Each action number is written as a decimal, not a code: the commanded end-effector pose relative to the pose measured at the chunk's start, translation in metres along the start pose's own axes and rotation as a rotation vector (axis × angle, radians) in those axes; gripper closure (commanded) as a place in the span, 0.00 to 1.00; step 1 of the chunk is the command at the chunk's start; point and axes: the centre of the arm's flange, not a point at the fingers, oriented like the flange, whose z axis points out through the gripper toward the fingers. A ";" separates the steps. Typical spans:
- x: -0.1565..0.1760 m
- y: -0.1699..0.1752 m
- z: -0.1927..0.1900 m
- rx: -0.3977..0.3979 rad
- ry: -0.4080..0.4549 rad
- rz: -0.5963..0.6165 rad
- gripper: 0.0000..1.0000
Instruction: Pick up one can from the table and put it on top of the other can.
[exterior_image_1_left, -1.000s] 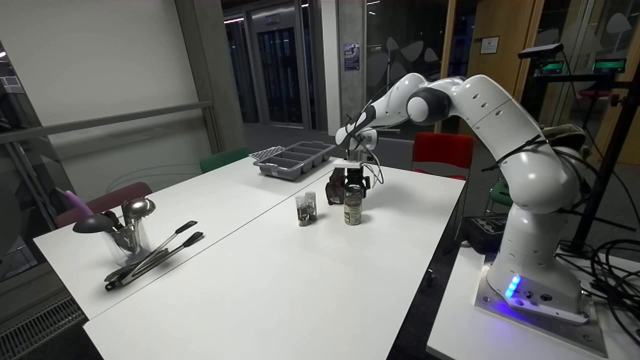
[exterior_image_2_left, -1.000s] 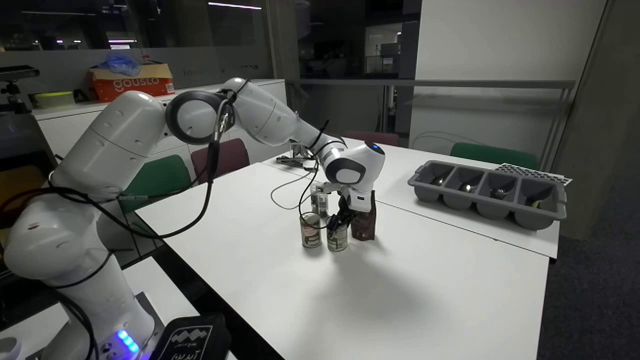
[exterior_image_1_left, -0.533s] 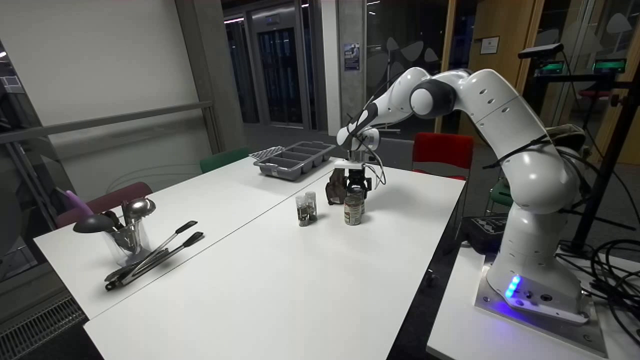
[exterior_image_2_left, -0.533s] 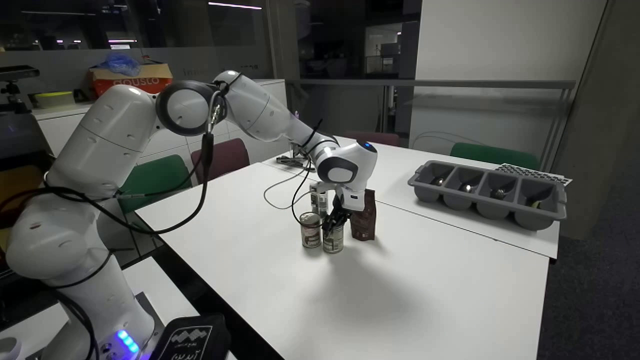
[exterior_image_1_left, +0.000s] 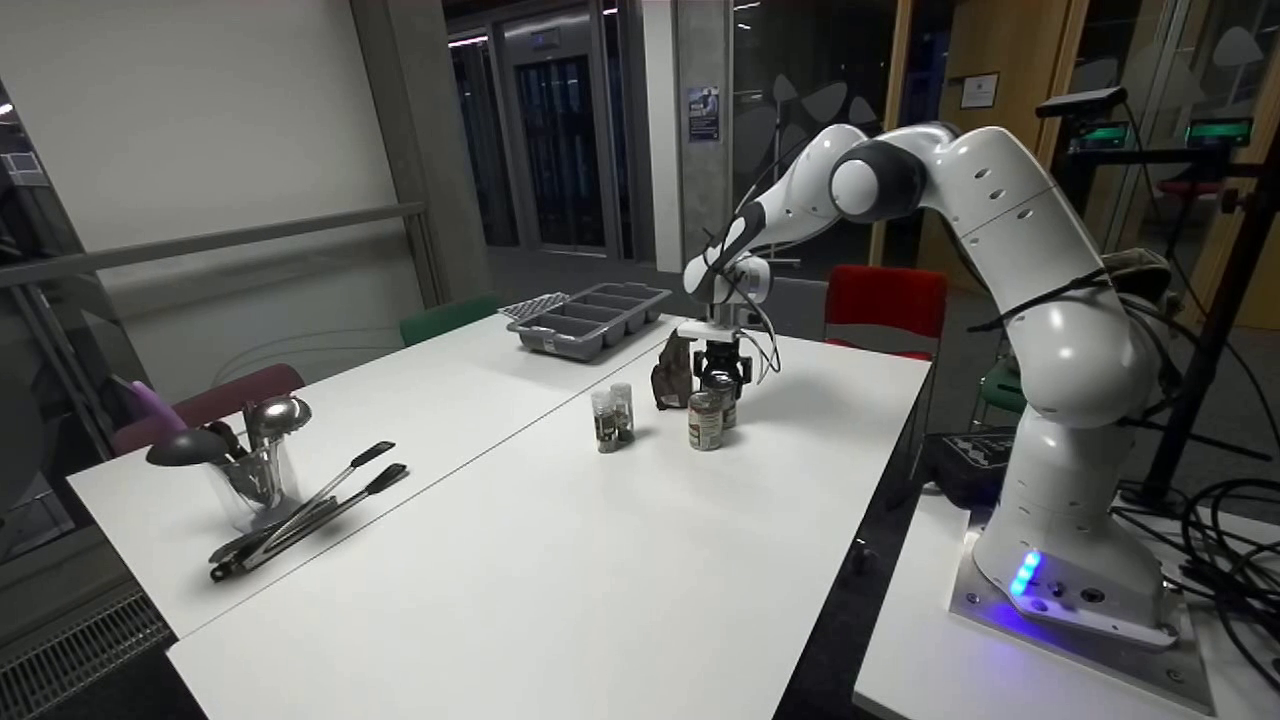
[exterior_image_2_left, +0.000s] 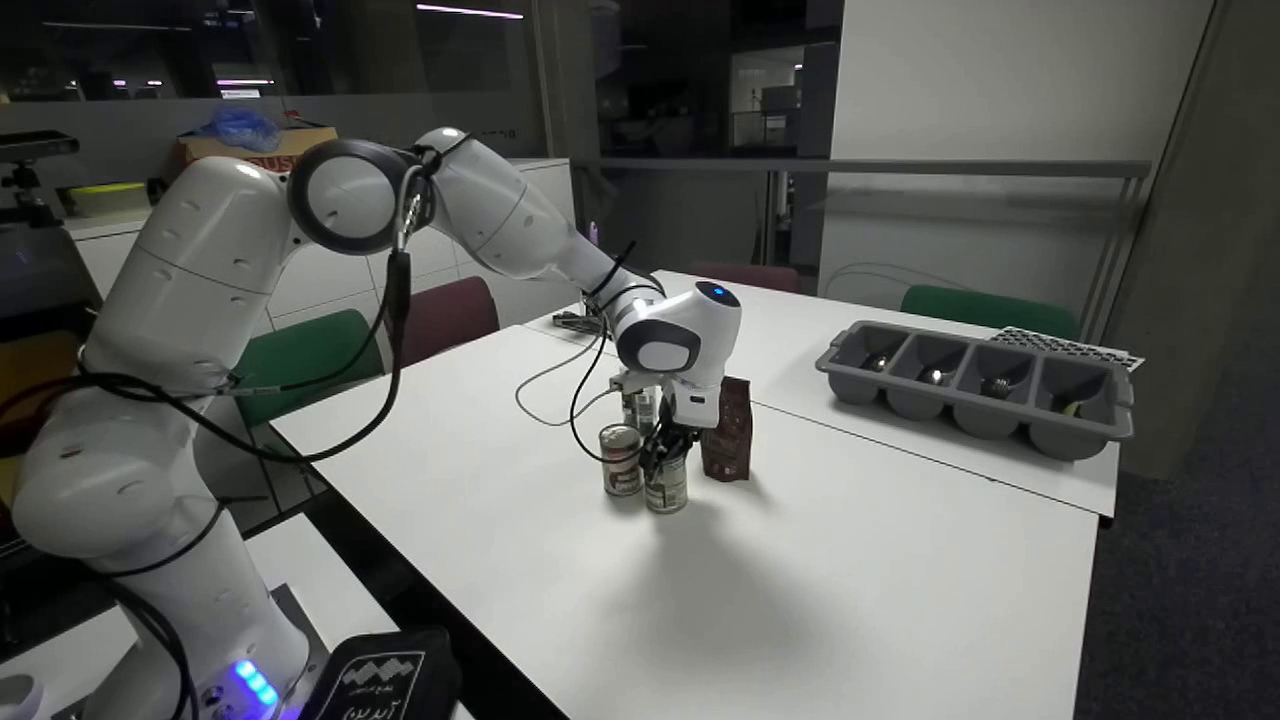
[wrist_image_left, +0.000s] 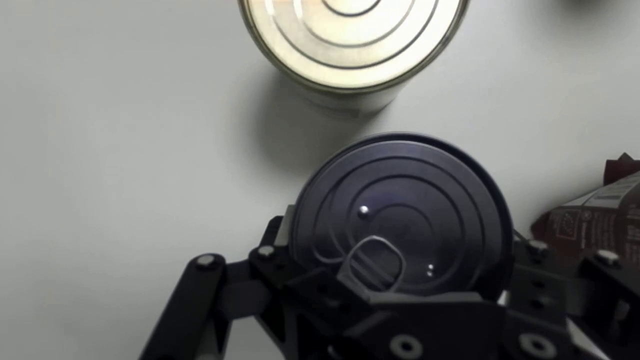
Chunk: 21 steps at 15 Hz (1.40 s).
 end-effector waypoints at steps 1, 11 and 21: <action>-0.020 0.045 -0.022 0.057 0.041 0.011 0.43; -0.041 0.076 -0.043 0.104 0.074 0.015 0.43; -0.056 0.105 -0.087 0.118 0.101 -0.051 0.43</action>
